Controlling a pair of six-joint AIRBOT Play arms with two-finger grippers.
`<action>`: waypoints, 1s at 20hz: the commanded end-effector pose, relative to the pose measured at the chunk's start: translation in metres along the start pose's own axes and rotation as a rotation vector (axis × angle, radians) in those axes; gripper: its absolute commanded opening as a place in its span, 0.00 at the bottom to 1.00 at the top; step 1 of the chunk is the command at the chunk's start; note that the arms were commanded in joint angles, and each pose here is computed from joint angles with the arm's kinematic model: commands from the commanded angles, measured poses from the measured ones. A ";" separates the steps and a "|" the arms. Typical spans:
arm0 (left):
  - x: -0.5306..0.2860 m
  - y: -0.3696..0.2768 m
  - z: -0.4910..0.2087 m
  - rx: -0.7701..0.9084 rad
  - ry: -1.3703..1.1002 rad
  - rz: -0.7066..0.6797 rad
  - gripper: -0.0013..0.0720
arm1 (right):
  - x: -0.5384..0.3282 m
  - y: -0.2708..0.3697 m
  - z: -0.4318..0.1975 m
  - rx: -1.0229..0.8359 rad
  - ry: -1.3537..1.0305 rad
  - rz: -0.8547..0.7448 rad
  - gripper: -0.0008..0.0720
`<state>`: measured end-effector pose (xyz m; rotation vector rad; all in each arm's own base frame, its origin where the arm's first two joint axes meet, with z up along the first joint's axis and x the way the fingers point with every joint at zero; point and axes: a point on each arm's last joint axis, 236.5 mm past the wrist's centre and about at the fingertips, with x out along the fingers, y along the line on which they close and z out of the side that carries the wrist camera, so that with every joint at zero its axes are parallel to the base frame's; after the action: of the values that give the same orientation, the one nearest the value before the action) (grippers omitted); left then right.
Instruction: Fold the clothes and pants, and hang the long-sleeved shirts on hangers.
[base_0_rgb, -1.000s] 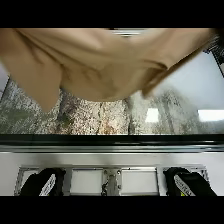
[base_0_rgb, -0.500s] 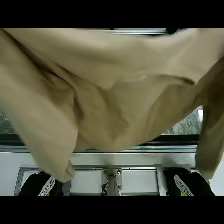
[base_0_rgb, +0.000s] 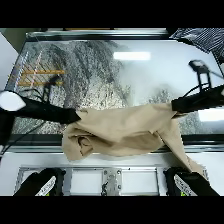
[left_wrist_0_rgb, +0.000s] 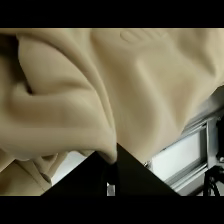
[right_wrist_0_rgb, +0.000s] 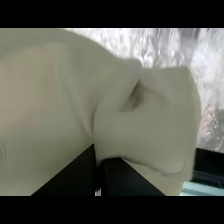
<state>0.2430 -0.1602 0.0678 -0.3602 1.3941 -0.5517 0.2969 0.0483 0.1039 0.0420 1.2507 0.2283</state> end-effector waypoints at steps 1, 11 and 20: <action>0.065 0.027 -0.024 -0.071 0.118 0.026 0.05 | 0.055 -0.024 0.005 0.087 0.023 -0.052 0.05; 0.088 0.033 0.078 -0.092 -0.014 0.032 0.05 | 0.069 -0.035 0.046 -0.099 -0.108 -0.100 0.97; 0.087 0.035 0.085 -0.091 -0.046 0.036 0.05 | -0.011 0.065 0.012 -0.395 -0.230 -0.022 0.96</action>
<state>0.3351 -0.1879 -0.0102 -0.4163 1.3967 -0.4535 0.3197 0.0902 0.1185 -0.2071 0.9703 0.3590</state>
